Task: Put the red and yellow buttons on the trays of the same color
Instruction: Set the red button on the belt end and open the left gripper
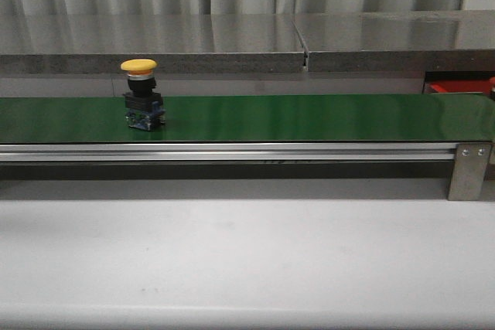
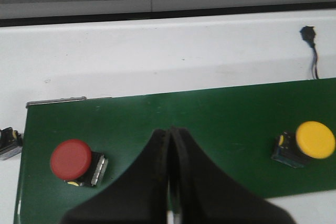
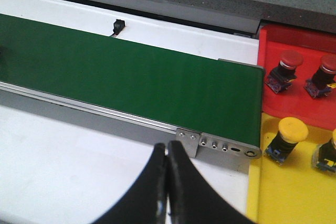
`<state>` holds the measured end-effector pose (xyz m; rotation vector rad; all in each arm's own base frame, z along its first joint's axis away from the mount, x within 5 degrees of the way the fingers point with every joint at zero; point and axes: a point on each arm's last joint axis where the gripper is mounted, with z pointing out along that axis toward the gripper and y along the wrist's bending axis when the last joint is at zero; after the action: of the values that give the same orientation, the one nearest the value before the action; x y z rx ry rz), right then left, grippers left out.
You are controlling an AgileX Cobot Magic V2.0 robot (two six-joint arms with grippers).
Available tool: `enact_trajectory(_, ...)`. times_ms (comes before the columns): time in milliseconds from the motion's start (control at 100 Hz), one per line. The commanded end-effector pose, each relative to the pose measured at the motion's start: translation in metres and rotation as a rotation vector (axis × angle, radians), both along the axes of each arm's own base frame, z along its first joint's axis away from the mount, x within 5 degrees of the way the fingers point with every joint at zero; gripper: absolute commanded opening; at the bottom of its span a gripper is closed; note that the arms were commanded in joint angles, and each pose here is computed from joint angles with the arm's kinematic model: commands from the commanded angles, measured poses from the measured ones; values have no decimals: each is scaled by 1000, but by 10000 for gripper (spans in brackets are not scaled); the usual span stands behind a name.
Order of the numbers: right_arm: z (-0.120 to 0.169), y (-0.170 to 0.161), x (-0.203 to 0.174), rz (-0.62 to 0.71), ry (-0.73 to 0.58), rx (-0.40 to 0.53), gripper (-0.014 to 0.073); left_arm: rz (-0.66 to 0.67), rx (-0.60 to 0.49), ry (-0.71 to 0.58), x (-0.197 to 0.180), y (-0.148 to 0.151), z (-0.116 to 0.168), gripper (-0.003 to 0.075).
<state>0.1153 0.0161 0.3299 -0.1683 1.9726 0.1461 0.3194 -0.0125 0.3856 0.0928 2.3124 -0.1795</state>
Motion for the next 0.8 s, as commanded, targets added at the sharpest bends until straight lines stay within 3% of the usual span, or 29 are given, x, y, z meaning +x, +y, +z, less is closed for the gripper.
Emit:
enact_trajectory(0, 12, -1, 2, -16, -81, 11, -76, -23, -23, -117, -23, -10, 26, -20)
enact_trajectory(420, 12, -1, 2, -17, -83, 11, -76, -40, -62, -174, -105, -17, 2, -20)
enact_trajectory(790, 13, -1, 2, -20, -92, 11, -76, -30, -75, -317, -189, -11, -17, -20)
